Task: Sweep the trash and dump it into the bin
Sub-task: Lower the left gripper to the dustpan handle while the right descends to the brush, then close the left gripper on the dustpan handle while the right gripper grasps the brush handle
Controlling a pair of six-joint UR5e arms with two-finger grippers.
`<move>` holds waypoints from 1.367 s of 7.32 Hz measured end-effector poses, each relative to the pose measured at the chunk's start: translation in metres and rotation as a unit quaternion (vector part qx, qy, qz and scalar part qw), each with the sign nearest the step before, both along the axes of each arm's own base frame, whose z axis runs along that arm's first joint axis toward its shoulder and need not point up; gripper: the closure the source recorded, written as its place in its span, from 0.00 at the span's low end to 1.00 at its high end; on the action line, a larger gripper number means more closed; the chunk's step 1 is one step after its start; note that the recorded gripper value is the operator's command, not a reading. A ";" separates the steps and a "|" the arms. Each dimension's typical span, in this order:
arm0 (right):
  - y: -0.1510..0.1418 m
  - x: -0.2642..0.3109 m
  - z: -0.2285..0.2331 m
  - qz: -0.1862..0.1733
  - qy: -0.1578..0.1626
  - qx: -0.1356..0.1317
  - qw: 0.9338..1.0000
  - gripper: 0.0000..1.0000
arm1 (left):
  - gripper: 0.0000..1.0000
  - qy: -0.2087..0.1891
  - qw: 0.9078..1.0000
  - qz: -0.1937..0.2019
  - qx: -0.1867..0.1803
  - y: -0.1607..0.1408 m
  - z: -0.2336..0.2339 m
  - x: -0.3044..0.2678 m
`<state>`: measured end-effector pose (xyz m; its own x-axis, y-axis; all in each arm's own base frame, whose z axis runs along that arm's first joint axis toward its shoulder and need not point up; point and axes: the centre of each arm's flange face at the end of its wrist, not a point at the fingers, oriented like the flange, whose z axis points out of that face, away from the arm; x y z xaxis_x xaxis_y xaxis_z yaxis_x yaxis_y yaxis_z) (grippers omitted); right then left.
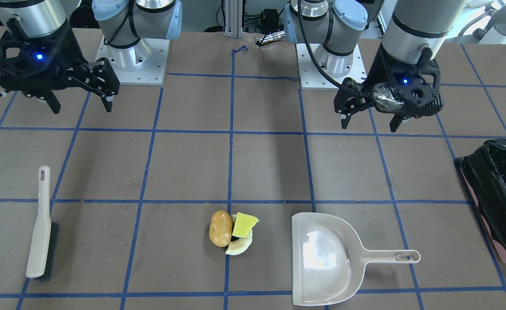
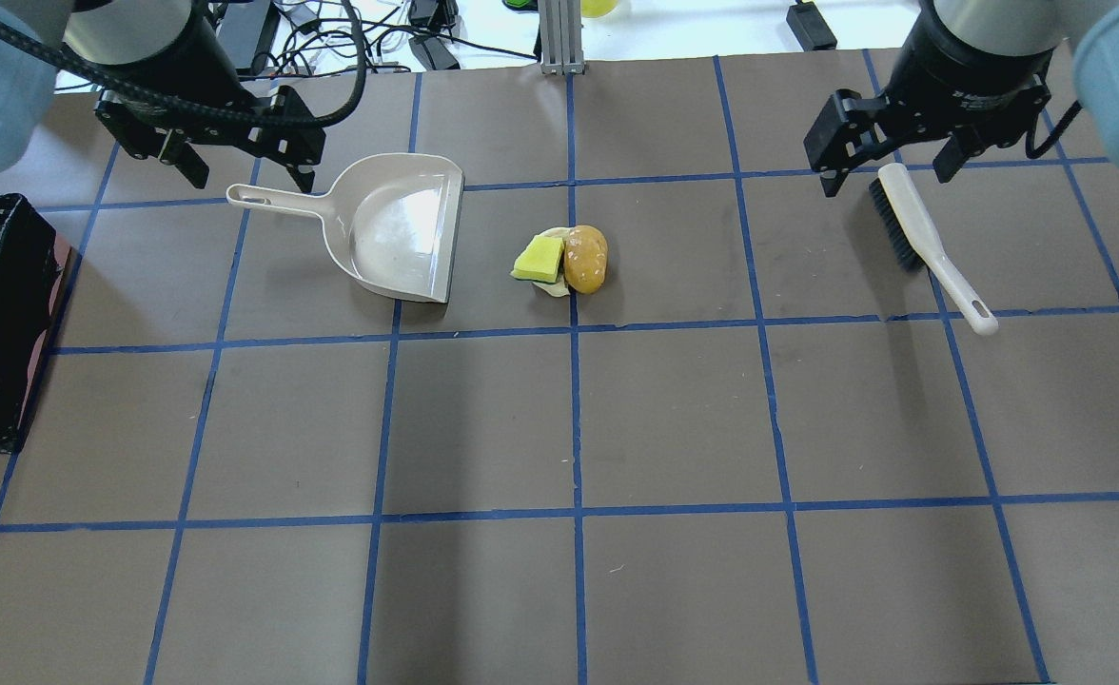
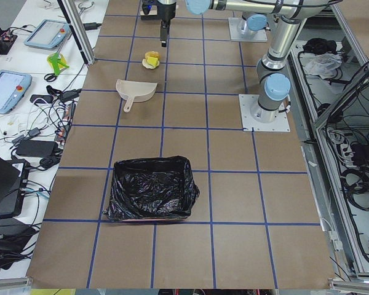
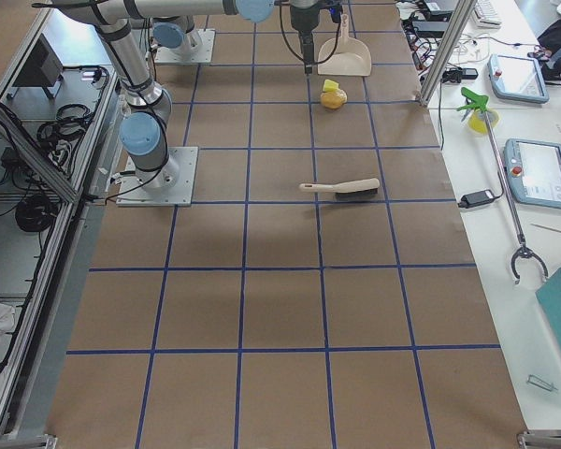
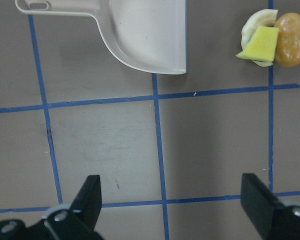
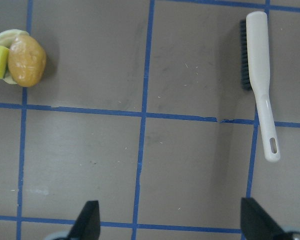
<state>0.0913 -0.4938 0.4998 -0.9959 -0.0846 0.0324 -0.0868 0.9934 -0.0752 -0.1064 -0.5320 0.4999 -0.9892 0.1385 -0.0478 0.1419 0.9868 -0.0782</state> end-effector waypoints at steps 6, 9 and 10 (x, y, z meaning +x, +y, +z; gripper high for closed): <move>-0.046 -0.137 -0.126 0.073 0.047 0.030 0.996 0.00 | 0.00 -0.004 0.964 -0.258 0.067 -0.078 -0.138 0.122; -0.070 -0.166 -0.190 0.110 0.045 0.038 0.992 0.00 | 0.02 -0.039 0.907 -0.418 0.031 -0.122 -0.178 0.140; -0.074 -0.169 -0.209 0.125 0.041 0.047 0.990 0.00 | 0.02 -0.054 0.871 -0.488 0.024 -0.136 -0.182 0.144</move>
<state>-0.0778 -0.5681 0.2910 -0.9381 -0.3339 0.0923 -0.3321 0.9426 0.0348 0.0372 -0.6683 0.3183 -0.3892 0.9152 -0.1043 0.9190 0.3936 0.0243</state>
